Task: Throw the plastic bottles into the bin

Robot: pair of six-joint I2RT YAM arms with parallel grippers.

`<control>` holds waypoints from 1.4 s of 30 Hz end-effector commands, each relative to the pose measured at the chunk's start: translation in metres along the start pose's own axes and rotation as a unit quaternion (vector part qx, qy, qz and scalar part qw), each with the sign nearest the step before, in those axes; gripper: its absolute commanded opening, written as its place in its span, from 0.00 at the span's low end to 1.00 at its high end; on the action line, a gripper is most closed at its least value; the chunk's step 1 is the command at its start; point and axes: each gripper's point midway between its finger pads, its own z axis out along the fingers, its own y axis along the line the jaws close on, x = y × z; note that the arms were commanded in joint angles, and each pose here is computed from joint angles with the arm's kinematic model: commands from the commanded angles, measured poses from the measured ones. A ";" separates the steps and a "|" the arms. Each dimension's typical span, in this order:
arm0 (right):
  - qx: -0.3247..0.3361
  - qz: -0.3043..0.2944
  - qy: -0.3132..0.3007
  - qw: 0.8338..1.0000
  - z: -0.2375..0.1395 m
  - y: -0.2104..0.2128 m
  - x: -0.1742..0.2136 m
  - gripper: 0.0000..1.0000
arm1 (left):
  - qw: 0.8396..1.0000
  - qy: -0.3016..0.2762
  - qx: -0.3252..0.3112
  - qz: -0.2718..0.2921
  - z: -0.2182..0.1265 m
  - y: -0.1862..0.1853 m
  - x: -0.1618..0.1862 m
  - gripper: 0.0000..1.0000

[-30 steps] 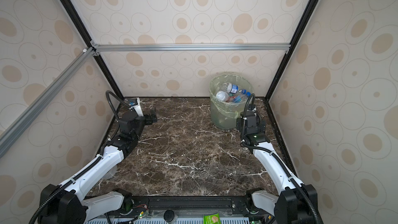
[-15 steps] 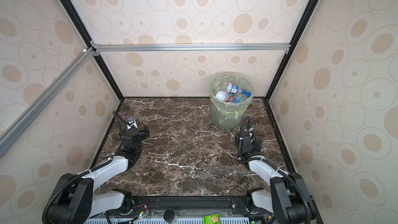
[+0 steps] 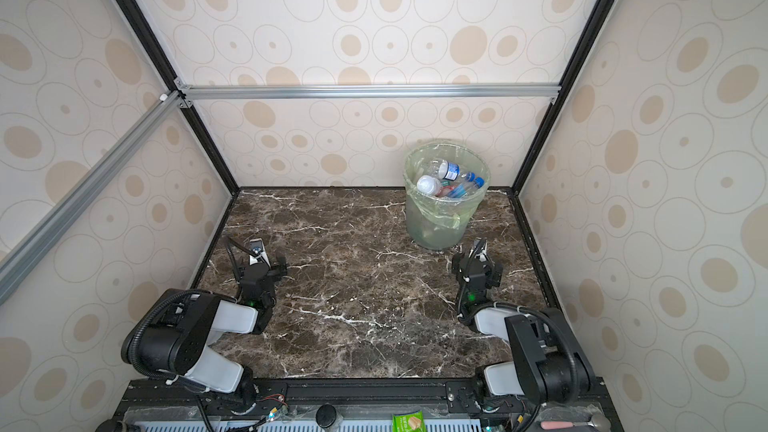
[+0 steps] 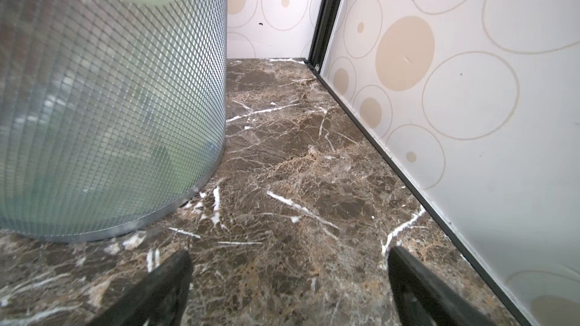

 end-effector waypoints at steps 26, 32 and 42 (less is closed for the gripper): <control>-0.086 -0.018 0.007 0.996 0.023 0.034 -0.001 1.00 | 0.994 -0.074 0.068 -0.045 -0.006 0.001 -0.021 0.99; -0.087 -0.019 0.008 0.996 0.023 0.035 -0.001 1.00 | 0.994 -0.074 0.069 -0.043 -0.006 0.000 -0.021 0.99; -0.094 -0.016 0.014 0.995 0.025 0.035 0.000 1.00 | 0.994 -0.067 0.071 -0.041 -0.003 -0.002 -0.019 0.99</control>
